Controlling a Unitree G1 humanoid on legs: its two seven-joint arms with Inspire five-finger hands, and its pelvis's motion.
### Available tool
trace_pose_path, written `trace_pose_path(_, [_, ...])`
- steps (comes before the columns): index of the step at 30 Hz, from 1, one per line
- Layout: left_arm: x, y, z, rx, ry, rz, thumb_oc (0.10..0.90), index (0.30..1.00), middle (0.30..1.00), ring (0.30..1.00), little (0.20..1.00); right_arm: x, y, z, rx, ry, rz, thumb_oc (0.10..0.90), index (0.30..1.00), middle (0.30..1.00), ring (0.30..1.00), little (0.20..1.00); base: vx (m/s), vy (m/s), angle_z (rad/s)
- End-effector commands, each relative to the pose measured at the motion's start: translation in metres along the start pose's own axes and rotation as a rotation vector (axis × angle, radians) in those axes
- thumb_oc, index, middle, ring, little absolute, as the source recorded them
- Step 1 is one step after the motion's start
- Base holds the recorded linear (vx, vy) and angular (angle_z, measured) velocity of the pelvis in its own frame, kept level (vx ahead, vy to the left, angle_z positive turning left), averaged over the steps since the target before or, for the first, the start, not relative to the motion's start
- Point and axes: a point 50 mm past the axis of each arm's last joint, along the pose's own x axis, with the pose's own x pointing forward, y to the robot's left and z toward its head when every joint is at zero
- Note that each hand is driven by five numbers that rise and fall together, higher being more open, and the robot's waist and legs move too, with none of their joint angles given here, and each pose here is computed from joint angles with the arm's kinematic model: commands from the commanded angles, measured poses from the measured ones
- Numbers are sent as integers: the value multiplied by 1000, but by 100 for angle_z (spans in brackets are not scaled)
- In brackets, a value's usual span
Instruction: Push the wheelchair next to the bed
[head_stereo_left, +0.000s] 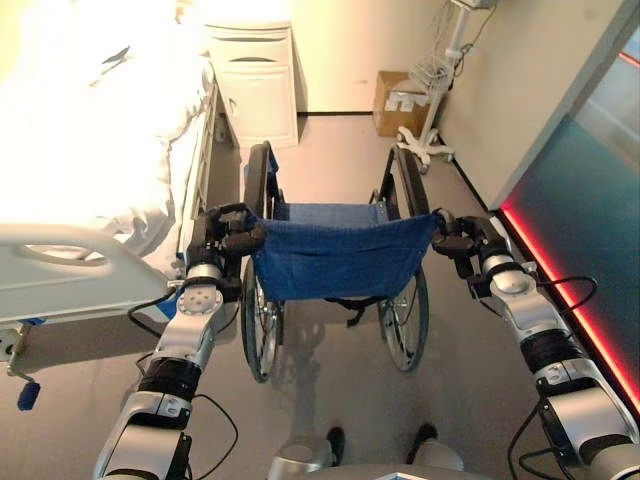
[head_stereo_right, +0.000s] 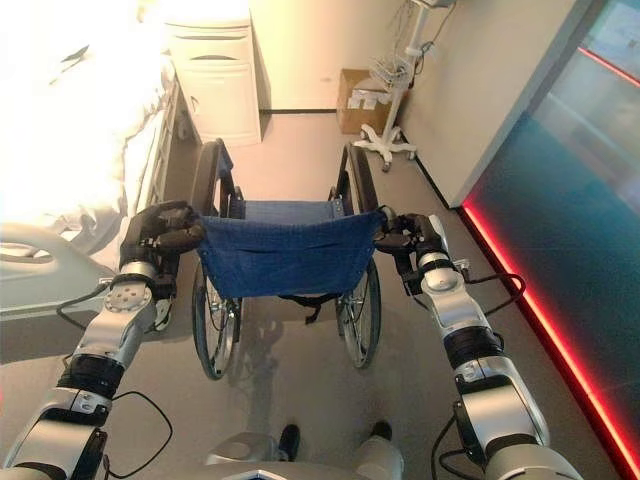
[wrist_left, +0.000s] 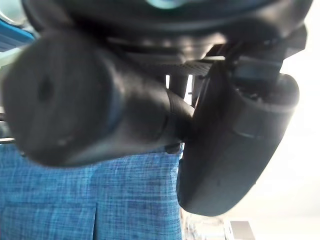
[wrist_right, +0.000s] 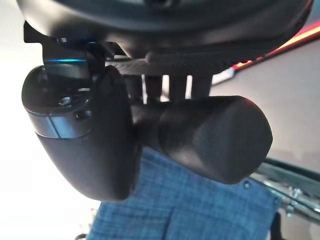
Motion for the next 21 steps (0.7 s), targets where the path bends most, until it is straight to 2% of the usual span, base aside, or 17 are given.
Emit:
trace_pose_path(1, [-18,-45,-9,45,-7,-291,400,300,300,300,300,-2,-10,-5,-373,36,41,400,300,300,300,300,378,-476,102])
trace_pose_path(4, [-21,-47,-12,22,25,-281,400,300,300,300,300,-6,-10,-3,-378,38,68,400,300,300,300,300,355,-388,76])
trace_pose_path(6, [-24,-47,-17,14,38,-278,400,300,300,300,300,-9,-21,-8,-380,52,64,400,300,300,300,300,364,-308,81])
trace_pose_path(13, [-24,-70,-19,-8,54,-313,400,300,300,300,300,-9,-40,-24,-401,100,27,400,300,300,300,300,240,-332,70])
trace_pose_path(21, [-32,-62,-35,7,70,-307,400,300,300,300,300,-9,-20,-37,-379,124,34,400,300,300,300,300,282,-180,23])
